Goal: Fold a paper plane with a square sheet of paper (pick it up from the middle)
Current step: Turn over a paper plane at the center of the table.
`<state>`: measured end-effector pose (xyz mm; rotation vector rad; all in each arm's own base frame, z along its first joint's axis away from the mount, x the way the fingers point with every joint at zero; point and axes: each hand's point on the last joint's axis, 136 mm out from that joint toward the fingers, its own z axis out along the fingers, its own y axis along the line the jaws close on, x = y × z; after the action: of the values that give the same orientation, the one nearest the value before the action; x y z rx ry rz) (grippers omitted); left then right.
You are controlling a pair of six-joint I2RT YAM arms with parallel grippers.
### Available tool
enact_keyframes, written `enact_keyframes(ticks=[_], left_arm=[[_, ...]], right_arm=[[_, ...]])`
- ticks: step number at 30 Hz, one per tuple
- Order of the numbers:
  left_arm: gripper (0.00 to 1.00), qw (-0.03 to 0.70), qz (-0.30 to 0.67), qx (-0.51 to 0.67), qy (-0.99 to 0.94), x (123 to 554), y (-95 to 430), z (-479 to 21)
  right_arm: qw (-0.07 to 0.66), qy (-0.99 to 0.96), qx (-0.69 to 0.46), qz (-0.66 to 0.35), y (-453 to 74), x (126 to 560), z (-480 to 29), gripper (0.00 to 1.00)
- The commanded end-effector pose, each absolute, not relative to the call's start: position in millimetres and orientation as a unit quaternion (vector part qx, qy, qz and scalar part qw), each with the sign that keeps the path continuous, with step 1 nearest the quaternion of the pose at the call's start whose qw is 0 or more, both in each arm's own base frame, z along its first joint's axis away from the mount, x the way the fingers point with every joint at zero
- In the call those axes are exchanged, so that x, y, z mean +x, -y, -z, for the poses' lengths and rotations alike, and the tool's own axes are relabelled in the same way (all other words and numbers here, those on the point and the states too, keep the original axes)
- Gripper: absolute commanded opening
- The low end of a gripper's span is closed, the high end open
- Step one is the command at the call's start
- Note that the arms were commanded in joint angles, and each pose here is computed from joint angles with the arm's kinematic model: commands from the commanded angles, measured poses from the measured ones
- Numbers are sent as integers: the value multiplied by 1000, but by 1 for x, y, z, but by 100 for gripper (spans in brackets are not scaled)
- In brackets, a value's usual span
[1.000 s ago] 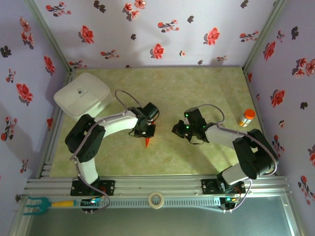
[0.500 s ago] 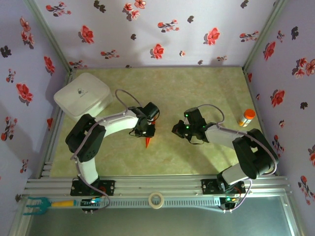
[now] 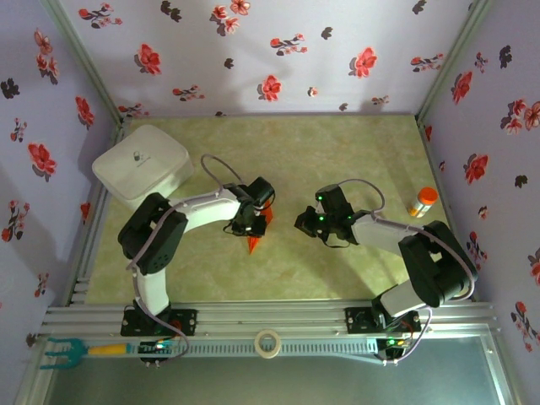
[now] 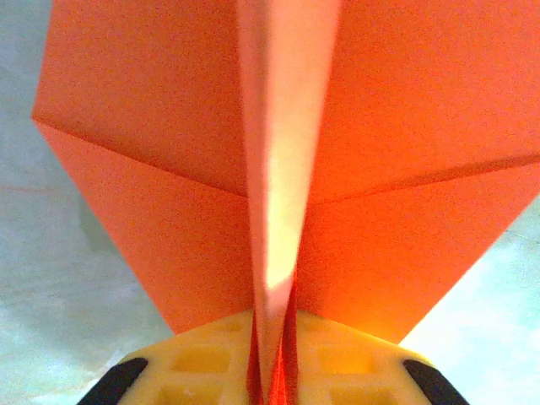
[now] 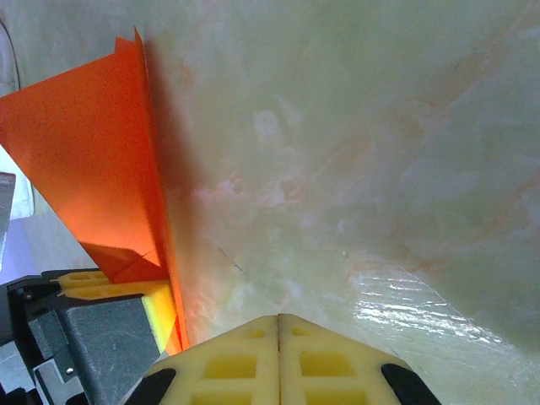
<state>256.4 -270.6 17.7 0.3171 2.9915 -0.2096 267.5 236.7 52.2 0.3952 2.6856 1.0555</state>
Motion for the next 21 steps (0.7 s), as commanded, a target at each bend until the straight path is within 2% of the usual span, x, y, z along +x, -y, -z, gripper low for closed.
enact_keyframes(ticks=[1, 9, 21], left_arm=[[17, 55, 53, 117, -990, 254, 268, -10], [28, 41, 36, 113, -992, 251, 268, 5], [39, 47, 3, 68, -997, 264, 294, 7]], right_arm=[[110, -918, 136, -355, -237, 267, -49, 8], [116, -918, 133, -354, -235, 266, -52, 8], [146, -919, 137, -340, -208, 264, -65, 8]])
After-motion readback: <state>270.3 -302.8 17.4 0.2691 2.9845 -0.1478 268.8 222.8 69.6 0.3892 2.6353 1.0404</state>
